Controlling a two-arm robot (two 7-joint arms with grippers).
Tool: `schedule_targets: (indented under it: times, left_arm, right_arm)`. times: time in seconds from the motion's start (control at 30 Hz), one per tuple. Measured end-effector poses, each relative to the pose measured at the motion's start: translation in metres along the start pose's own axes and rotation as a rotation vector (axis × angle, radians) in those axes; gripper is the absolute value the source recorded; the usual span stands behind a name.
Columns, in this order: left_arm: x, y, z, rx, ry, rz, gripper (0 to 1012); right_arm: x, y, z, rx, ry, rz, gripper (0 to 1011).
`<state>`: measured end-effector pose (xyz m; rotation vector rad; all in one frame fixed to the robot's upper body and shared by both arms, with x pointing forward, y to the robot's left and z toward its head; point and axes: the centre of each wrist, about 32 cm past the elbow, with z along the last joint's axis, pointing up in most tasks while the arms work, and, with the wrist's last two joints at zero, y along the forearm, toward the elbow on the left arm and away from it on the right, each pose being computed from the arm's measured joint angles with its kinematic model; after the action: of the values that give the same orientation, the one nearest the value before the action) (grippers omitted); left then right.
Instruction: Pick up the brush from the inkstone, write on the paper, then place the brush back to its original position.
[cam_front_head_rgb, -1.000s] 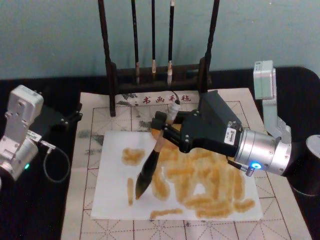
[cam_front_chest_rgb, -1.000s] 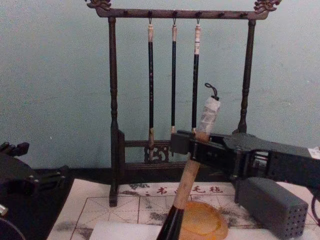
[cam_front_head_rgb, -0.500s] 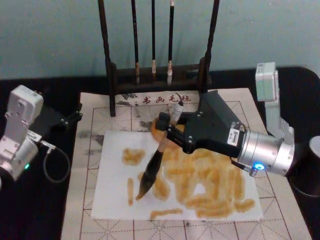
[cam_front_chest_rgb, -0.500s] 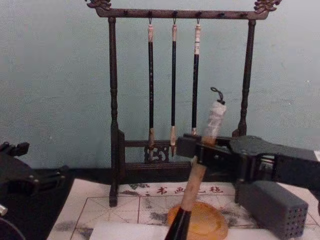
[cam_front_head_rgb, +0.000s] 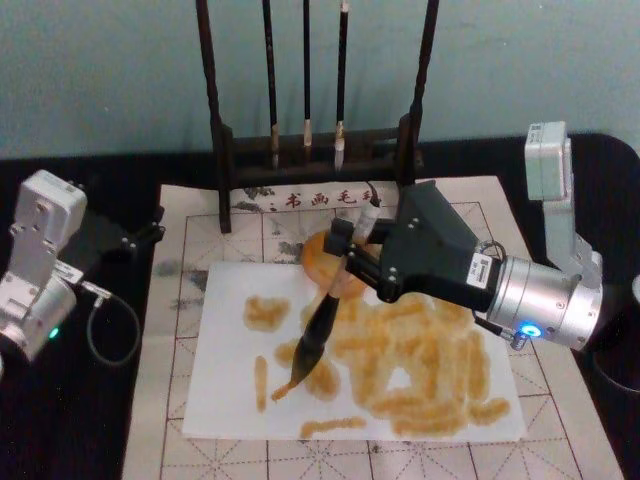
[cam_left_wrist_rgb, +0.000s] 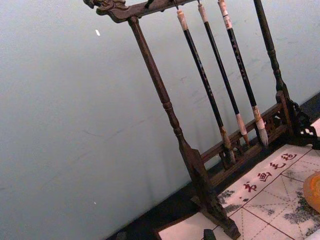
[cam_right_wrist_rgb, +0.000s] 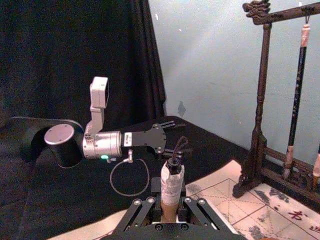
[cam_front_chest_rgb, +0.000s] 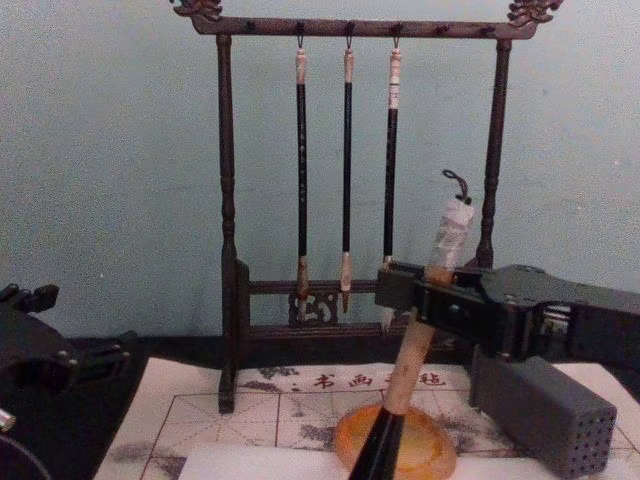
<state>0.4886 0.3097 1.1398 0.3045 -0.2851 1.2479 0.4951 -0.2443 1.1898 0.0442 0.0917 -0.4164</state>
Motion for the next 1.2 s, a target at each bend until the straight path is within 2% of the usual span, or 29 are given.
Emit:
schedule_targets:
  times: [0.7, 0.97, 1.2]
  left_arm:
    - [0.0000, 0.0000, 0.0000, 0.000, 0.000, 0.000, 1001]
    - [0.0000, 0.0000, 0.0000, 0.000, 0.000, 0.000, 1001]
    - [0.0000, 0.0000, 0.0000, 0.000, 0.000, 0.000, 1001]
  right_arm:
    - [0.004, -0.011, 0.010, 0.012, -0.046, -0.051, 187]
    - [0.007, -0.014, 0.022, 0.075, -0.058, -0.074, 187]
    - [0.019, -0.017, 0.030, 0.144, -0.020, -0.140, 187]
